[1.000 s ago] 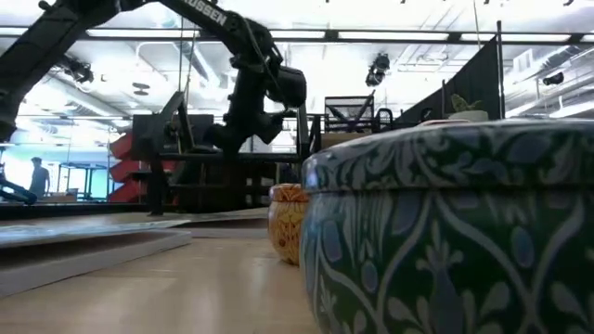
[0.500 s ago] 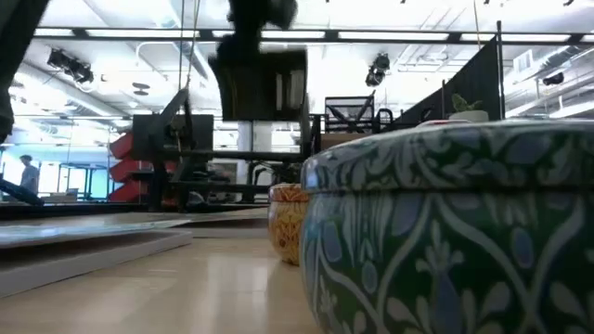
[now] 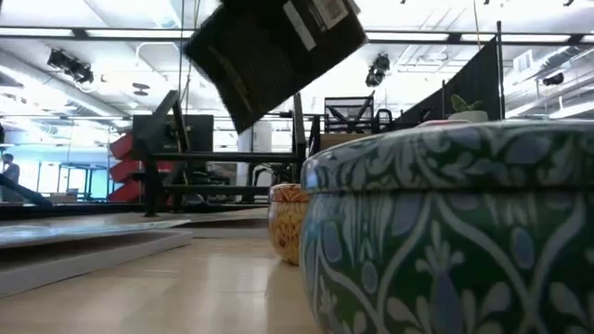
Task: Stock shelves
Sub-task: Put the black book on the book shelf
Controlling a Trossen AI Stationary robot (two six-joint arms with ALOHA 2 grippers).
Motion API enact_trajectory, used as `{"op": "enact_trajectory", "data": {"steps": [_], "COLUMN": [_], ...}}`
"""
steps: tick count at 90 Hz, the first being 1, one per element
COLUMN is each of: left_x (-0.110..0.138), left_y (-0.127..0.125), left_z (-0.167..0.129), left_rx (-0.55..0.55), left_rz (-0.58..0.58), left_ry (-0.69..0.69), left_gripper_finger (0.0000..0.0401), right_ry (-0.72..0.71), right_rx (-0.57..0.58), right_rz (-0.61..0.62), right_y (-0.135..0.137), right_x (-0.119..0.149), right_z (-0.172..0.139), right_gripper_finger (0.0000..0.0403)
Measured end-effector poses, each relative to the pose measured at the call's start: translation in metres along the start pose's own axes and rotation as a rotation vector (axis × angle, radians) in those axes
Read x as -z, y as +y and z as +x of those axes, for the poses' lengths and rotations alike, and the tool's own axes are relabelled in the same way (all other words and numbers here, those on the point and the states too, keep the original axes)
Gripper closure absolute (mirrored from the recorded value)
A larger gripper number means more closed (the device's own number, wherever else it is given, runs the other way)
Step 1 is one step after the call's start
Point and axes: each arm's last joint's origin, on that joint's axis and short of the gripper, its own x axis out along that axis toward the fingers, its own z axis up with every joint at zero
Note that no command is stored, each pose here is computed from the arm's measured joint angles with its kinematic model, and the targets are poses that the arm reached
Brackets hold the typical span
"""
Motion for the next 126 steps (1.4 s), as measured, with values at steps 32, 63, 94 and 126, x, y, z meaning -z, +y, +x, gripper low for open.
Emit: {"op": "enact_trajectory", "data": {"steps": [32,63,94,126], "left_x": [0.083,0.101,0.115,0.167], "left_y": [-0.115,-0.131,-0.112,-0.127], "left_z": [0.019,0.022,0.017,0.047], "left_rx": [0.132,0.445,0.365,0.624], "left_rz": [-0.14,-0.31,-1.104,-1.667], "left_ry": [0.0,0.321,0.511,0.354], "left_gripper_finger": [0.0317,0.0249,0.0229,0.0229], "right_ry": [-0.118,-0.109,-0.057,0.395], "right_rx": [-0.006,0.047,0.032,0.335], "right_rz": [0.014,-0.006,0.019,0.329], "right_y": [0.036,0.021,-0.006,-0.163], "right_x": [0.002,-0.002,-0.008,0.004], "right_z": [-0.037,-0.021,0.006,0.074], "right_gripper_finger": [0.0402,0.0402,0.0402,0.0403]}}
